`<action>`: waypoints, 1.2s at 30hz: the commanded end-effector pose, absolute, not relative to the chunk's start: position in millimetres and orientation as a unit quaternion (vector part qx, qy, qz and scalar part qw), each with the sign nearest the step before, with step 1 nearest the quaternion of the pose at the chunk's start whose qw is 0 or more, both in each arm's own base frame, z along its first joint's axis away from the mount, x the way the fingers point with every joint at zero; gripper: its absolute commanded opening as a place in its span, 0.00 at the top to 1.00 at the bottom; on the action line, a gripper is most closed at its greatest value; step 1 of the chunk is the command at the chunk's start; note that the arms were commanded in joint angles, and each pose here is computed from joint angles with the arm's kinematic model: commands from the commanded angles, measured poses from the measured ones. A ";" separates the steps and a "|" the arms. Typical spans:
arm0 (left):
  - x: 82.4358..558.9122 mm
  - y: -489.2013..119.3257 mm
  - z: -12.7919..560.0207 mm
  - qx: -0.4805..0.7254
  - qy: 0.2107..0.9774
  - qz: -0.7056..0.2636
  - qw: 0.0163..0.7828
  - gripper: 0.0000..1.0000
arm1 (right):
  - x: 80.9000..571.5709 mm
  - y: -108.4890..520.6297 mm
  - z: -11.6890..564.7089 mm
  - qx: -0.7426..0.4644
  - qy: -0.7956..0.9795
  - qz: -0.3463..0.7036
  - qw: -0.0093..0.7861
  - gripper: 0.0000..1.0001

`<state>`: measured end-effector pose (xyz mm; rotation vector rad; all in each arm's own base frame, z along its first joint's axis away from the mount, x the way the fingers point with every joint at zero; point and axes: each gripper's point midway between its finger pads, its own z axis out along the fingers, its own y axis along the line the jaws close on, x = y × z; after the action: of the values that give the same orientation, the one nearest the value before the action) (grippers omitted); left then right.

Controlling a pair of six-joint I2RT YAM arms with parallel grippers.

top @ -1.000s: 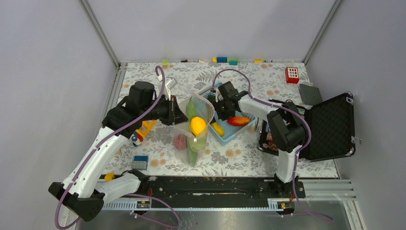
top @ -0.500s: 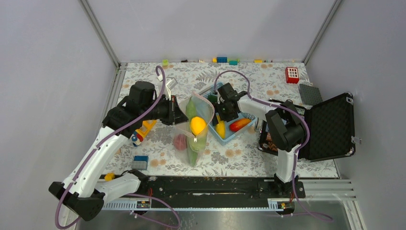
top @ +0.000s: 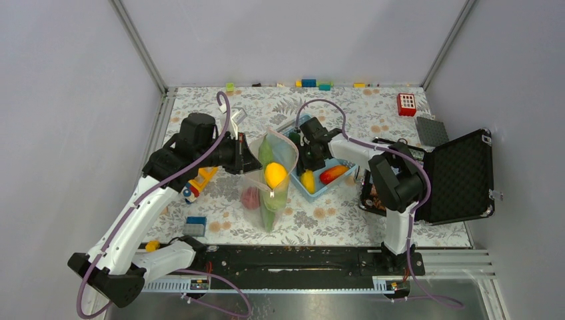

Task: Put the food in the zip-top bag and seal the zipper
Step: Pick up the fake fruit from the bin, then place the fake fruit in the zipper food storage bag.

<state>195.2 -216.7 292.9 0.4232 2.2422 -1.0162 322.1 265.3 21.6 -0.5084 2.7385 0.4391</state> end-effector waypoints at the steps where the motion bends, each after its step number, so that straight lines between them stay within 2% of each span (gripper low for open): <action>1: 201.5 -223.0 313.5 0.180 0.823 -0.406 0.354 1.00 | 332.5 265.1 69.2 -0.166 0.946 0.159 0.230 0.63; 7: 200.4 -223.3 313.6 0.180 0.823 -0.408 0.352 1.00 | 347.7 248.6 146.1 -0.131 0.907 0.159 0.366 0.67; 11: 201.2 -222.8 312.8 0.178 0.824 -0.406 0.352 1.00 | 348.2 241.0 215.3 -0.110 0.851 0.196 0.474 0.68; 15: 201.7 -223.2 312.8 0.177 0.825 -0.406 0.352 1.00 | 327.4 242.7 299.7 -0.111 0.755 0.284 0.581 0.70; 19: 202.6 -221.2 312.2 0.174 0.827 -0.401 0.353 1.00 | 295.5 250.6 366.5 -0.145 0.665 0.356 0.640 0.70; 24: 203.6 -220.3 311.0 0.171 0.829 -0.397 0.354 1.00 | 252.9 276.3 418.7 -0.189 0.576 0.455 0.652 0.69; 27: 205.1 -220.2 309.0 0.169 0.832 -0.394 0.353 1.00 | 236.8 297.6 428.8 -0.215 0.552 0.484 0.644 0.68; 36: 201.5 -222.4 308.5 0.173 0.830 -0.403 0.345 1.00 | 222.3 357.6 409.5 -0.271 0.557 0.518 0.590 0.64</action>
<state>195.2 -216.7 292.8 0.4225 2.2428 -1.0159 235.6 342.6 383.2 -0.5884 1.3939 1.1441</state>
